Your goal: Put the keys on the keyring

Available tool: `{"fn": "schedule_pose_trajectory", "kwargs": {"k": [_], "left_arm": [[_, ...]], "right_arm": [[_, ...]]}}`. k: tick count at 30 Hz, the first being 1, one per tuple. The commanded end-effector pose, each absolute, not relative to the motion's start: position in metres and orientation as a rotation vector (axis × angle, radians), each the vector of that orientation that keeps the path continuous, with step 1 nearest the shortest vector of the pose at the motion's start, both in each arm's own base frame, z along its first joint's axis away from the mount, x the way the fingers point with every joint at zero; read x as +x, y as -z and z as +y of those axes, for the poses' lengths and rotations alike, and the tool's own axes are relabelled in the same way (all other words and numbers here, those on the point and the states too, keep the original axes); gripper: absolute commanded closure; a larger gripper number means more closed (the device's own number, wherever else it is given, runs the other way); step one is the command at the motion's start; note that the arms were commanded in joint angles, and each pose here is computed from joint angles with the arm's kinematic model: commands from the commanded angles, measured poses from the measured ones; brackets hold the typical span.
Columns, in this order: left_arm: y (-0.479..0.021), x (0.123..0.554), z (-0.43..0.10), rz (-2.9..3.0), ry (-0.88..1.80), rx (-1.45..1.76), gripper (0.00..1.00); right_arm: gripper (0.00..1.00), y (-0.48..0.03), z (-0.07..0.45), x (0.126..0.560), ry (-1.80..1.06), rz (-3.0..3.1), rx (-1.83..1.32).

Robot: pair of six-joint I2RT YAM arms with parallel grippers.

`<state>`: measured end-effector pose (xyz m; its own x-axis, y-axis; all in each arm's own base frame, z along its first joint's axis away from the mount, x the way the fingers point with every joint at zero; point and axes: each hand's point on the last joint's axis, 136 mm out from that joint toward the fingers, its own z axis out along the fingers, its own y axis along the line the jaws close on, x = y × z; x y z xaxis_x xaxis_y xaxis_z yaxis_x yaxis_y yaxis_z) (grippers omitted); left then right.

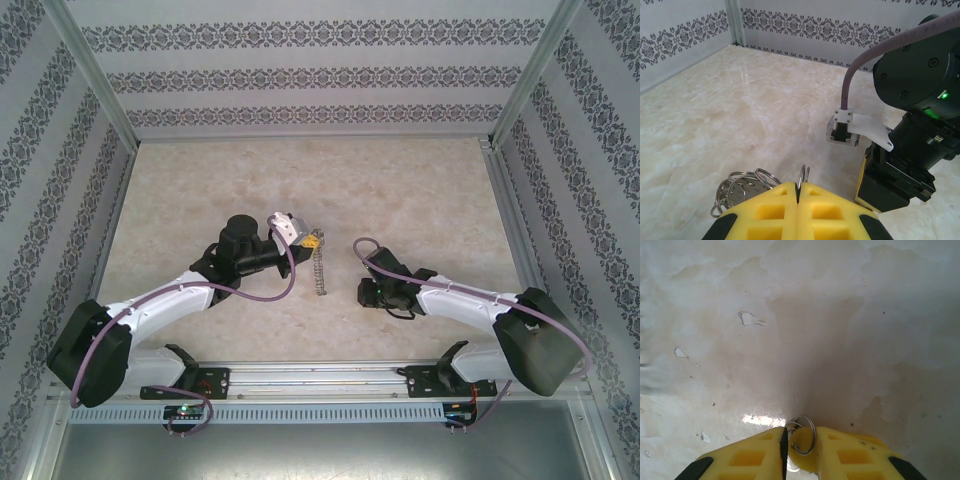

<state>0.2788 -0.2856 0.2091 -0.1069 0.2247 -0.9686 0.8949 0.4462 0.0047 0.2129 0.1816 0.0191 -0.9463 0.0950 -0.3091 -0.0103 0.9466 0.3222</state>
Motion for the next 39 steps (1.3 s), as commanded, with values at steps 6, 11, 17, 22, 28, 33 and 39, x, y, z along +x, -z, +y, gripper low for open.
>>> {"fn": "schedule_pose_trajectory", "kwargs": {"k": [6, 11, 17, 22, 28, 33, 39], "left_arm": [[-0.233, 0.274, -0.289, 1.509, 0.77, 0.99, 1.0], [-0.233, 0.274, -0.289, 1.509, 0.769, 0.99, 1.0], [-0.234, 0.274, -0.29, 1.508, 0.773, 0.991, 1.0], [-0.233, 0.272, -0.29, 1.502, 0.775, 1.004, 1.0], [-0.235, 0.271, -0.291, 1.505, 0.779, 1.014, 1.0], [-0.237, 0.272, -0.291, 1.502, 0.776, 1.015, 1.0], [-0.238, 0.272, -0.294, 1.499, 0.788, 1.026, 1.0]], "right_arm": [[0.81, -0.022, 0.184, 0.217, -0.442, 2.767, 0.074], [0.88, -0.024, 0.182, 0.217, -0.437, 2.761, 0.074], [1.0, -0.033, 0.181, 0.22, -0.449, 2.738, 0.052], [1.0, -0.066, 0.19, 0.232, -0.58, 2.617, -0.053], [1.0, -0.122, 0.197, 0.244, -0.774, 2.401, -0.177], [1.0, -0.164, 0.201, 0.246, -0.892, 2.233, -0.255], [1.0, -0.209, 0.204, 0.239, -0.983, 2.041, -0.359]]}}
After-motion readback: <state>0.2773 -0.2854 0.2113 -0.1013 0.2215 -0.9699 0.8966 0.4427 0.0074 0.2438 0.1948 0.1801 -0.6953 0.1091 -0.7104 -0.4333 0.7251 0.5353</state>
